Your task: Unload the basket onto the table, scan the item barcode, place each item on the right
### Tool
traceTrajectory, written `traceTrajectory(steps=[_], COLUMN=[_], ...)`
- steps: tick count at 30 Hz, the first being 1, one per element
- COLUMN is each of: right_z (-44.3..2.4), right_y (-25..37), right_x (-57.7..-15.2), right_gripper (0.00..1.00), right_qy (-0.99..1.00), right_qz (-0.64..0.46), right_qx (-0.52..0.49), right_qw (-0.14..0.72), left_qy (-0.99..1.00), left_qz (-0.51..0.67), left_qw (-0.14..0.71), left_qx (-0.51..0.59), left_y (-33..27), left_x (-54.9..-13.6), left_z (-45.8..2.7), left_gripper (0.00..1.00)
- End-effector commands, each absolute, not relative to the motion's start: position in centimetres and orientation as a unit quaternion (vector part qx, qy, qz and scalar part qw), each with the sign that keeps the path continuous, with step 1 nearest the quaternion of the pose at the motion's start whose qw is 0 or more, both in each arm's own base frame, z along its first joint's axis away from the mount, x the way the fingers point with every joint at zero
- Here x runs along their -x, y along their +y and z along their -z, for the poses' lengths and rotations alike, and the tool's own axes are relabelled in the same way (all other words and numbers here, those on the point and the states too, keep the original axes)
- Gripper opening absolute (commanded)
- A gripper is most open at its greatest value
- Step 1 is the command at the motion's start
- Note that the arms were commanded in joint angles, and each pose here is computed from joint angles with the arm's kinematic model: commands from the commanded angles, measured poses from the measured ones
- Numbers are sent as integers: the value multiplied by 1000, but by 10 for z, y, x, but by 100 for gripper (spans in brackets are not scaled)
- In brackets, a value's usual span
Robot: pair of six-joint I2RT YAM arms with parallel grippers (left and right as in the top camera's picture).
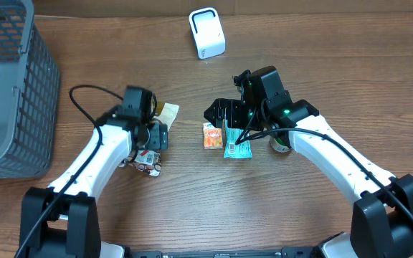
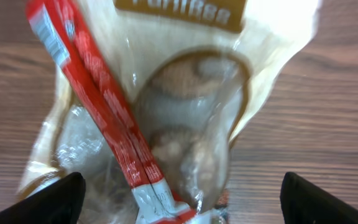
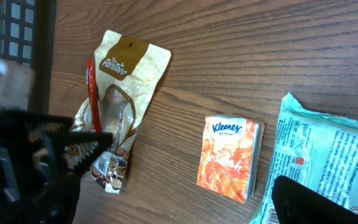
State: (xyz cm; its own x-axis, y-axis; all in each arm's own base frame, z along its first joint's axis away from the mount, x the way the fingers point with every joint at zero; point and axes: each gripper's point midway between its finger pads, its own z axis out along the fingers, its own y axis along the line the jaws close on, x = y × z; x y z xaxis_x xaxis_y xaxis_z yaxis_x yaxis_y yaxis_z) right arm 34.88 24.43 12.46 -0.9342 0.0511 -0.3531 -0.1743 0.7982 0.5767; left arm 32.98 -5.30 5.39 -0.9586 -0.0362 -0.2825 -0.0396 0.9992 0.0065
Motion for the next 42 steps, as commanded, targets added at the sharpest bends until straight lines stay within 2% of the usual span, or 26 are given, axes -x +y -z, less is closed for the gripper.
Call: traceTrajectory(steps=[1, 8, 13, 42], right_z=[-141, -141, -141, -141], right_y=[245, 245, 245, 245], right_x=[-356, -356, -356, -356], right_gripper=[100, 100, 100, 100], right_qy=[925, 925, 925, 925], right_qz=[-321, -321, -321, -321], right_qx=[38, 38, 38, 38], right_qw=[201, 201, 201, 201], left_qy=[982, 974, 963, 962], left_qz=[-5, 4, 13, 14], left_qw=[187, 228, 268, 273], left_qx=[8, 10, 12, 12], left_y=[-58, -62, -66, -67], left_x=[-357, -380, -396, -399], left_z=[-100, -169, -203, -203], left_gripper=[92, 100, 100, 100])
